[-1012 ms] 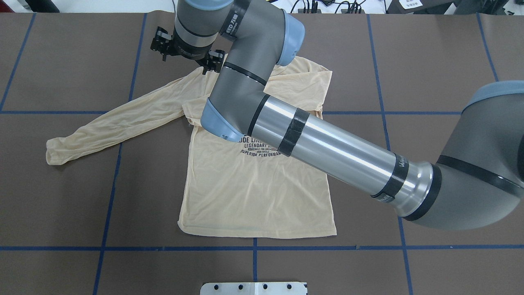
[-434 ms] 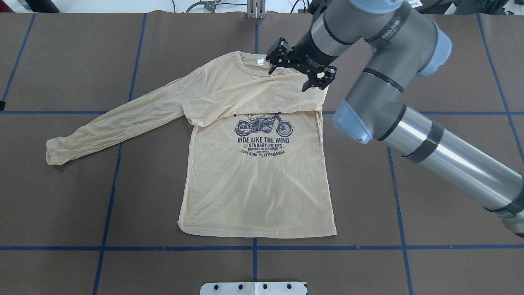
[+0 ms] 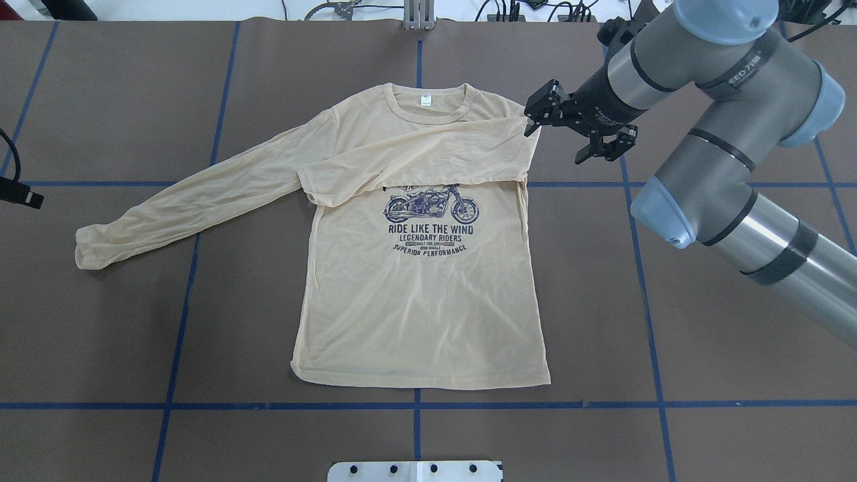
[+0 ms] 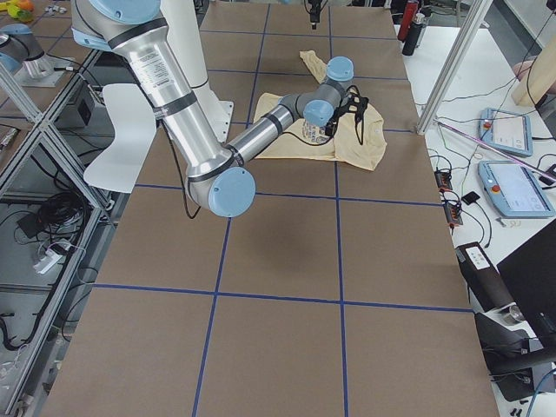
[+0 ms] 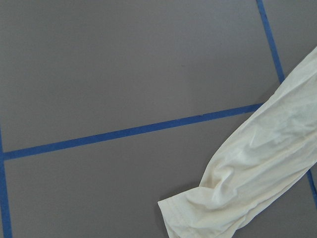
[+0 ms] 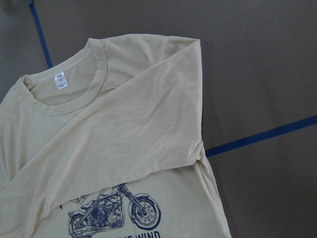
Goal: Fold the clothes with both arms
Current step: 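Release the sleeve near the collar and raise the right gripper away, then lower the left gripper to the other sleeve cuff and grasp it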
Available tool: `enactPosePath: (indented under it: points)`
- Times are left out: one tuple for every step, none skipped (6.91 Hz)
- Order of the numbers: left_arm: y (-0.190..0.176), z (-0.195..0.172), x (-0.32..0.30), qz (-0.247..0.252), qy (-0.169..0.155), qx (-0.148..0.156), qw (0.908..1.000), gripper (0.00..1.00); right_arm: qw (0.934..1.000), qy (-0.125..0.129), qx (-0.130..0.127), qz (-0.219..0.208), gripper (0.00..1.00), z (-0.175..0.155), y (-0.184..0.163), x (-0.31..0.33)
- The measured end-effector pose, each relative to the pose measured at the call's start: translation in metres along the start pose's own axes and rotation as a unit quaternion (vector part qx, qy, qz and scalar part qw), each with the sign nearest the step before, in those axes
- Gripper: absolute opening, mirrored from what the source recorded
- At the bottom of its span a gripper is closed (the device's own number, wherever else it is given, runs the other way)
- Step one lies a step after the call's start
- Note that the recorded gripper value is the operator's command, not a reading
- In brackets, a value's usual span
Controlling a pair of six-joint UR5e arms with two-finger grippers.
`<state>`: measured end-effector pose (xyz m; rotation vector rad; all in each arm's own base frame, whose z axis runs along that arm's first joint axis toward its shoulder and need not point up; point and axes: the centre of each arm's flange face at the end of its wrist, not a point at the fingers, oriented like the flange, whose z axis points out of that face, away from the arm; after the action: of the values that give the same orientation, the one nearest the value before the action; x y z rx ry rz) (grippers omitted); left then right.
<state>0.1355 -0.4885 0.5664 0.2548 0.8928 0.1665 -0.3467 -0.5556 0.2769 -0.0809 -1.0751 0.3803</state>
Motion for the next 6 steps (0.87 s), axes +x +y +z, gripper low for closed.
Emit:
enactPosePath:
  points:
    - [0.008, 0.023, -0.012, 0.013, 0.005, 0.003, 0.9999, 0.89, 1.0000, 0.004, 0.004, 0.003, 0.96, -0.002, -0.003, 0.013]
    - [0.014, 0.039, -0.020, 0.020, 0.010, 0.003, 0.9997, 0.87, 0.9999, 0.007, 0.007, 0.004, 0.96, -0.002, -0.005, 0.020]
    - [0.015, 0.050, -0.021, 0.023, 0.014, -0.003, 0.9996, 0.86, 0.9999, 0.007, 0.010, 0.004, 0.96, -0.003, -0.005, 0.022]
    - [0.015, 0.064, -0.015, 0.018, 0.017, -0.013, 0.9996, 0.86, 0.9999, 0.008, 0.011, 0.005, 0.96, -0.004, -0.005, 0.025]
    - [0.017, 0.075, -0.009, 0.010, 0.021, -0.023, 0.9995, 0.83, 0.9999, 0.009, 0.012, 0.006, 0.96, -0.003, -0.005, 0.029]
    - [0.019, 0.084, -0.007, 0.005, 0.021, -0.031, 0.9993, 0.81, 0.9998, 0.011, 0.014, 0.007, 0.97, -0.002, -0.005, 0.031]
